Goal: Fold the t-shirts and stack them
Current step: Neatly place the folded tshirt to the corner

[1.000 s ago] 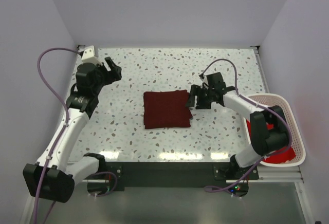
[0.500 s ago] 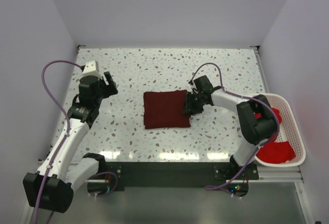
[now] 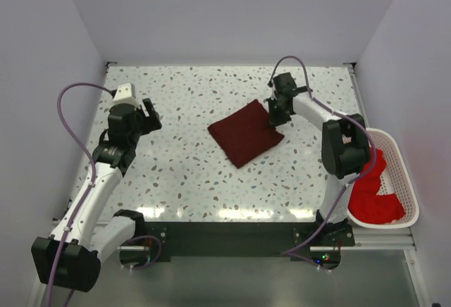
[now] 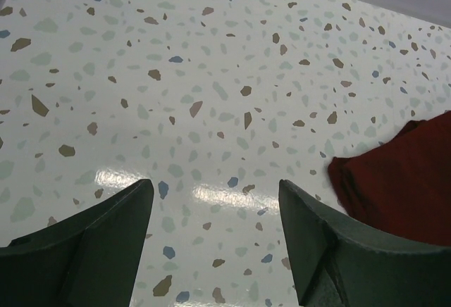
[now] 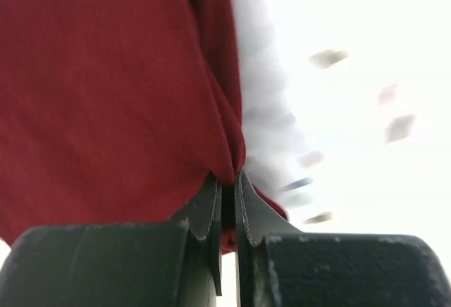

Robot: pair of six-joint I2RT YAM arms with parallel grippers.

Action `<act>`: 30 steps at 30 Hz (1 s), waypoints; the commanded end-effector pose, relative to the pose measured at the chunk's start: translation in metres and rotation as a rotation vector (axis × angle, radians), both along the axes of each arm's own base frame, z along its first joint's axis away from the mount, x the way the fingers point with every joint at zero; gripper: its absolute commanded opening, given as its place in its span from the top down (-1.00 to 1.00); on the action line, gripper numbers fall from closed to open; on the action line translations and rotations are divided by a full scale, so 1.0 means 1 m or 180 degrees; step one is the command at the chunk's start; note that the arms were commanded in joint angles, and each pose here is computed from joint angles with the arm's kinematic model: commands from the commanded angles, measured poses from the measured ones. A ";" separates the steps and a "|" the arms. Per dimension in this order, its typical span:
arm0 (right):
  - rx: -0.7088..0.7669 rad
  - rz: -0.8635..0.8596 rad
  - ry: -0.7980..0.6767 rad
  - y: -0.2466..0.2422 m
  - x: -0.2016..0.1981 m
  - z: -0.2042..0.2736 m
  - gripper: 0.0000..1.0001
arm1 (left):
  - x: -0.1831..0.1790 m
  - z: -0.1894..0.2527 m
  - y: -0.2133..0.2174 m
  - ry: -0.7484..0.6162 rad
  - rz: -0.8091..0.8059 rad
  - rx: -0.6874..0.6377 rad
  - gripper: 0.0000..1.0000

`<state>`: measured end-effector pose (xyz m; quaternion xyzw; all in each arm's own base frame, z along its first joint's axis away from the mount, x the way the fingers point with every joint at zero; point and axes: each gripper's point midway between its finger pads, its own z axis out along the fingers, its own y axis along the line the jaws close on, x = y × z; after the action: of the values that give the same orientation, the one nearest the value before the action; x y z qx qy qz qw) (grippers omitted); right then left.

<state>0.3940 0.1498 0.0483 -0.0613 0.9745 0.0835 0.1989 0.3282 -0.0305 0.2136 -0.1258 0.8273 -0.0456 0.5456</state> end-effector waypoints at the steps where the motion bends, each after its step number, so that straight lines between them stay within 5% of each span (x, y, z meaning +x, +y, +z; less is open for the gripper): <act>1: -0.0704 -0.0247 -0.0339 -0.076 0.052 0.029 1.00 | 0.001 0.004 0.000 -0.0052 -0.0018 0.0019 -0.53; 12: -0.2028 -0.0637 -0.0882 -0.225 0.161 0.043 1.00 | 0.007 -0.021 0.001 0.0239 0.0020 0.0076 -0.51; 21: -0.2439 -0.1303 -0.0905 -0.333 0.165 0.029 1.00 | 0.015 -0.049 -0.004 0.0573 -0.0057 0.0107 -0.49; 30: -0.2831 -0.1499 -0.0949 -0.372 0.169 0.034 1.00 | 0.017 -0.062 -0.008 0.0722 -0.0104 0.0103 -0.49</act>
<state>0.5467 -0.2128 0.0529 0.0544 0.8944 -0.3522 0.2703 0.3351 -0.0358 0.1345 -0.1137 0.8950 -0.0202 0.4309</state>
